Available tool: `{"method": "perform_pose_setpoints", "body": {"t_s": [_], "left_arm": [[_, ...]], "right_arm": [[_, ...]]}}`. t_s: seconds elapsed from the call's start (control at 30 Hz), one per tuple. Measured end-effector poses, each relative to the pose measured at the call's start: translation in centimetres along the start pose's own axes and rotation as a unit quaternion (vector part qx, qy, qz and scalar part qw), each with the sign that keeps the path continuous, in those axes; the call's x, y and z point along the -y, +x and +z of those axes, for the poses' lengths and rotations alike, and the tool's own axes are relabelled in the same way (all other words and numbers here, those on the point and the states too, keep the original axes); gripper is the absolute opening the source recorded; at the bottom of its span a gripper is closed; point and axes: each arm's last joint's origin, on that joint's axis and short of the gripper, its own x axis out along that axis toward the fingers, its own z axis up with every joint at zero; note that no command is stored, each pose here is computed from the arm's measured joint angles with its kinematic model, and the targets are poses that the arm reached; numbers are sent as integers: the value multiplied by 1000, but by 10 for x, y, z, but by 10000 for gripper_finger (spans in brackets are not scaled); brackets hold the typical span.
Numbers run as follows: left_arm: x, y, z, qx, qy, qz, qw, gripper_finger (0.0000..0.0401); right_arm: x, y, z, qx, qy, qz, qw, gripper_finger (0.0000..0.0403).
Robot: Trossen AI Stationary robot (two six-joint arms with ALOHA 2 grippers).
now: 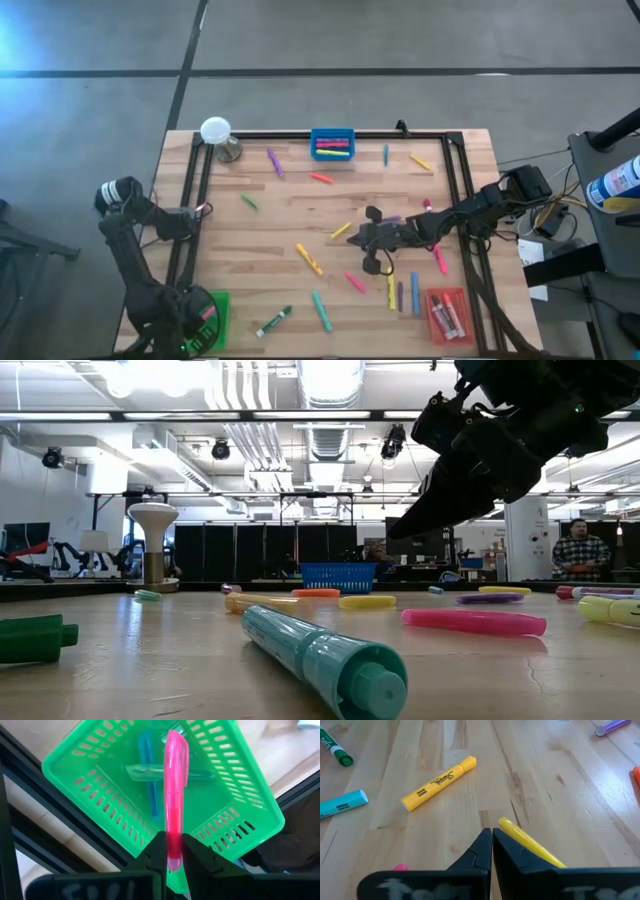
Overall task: Pick & Place Markers
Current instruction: Put the top pink pen into the green bin, then put the left yellow pen into the green bin
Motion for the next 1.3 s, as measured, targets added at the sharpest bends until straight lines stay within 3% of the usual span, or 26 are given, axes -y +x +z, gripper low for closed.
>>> {"method": "perform_pose_setpoints", "body": {"t_s": [0.23,0.67,0.97,1.13,1.3], "left_arm": [[-1,5,5,4,-2,4,1000,69],[-16,31,24,18,13,47,999,55],[-9,30,36,29,92,38,995,20],[8,15,51,110,186,10,976,4],[23,8,84,213,284,0,935,0]], "right_arm": [[0,0,0,0,0,0,1000,9],[0,0,0,0,0,0,1000,9],[0,0,0,0,-1,0,1000,9],[0,0,0,0,-9,0,1000,9],[0,0,2,13,-6,3,1000,9]]}}
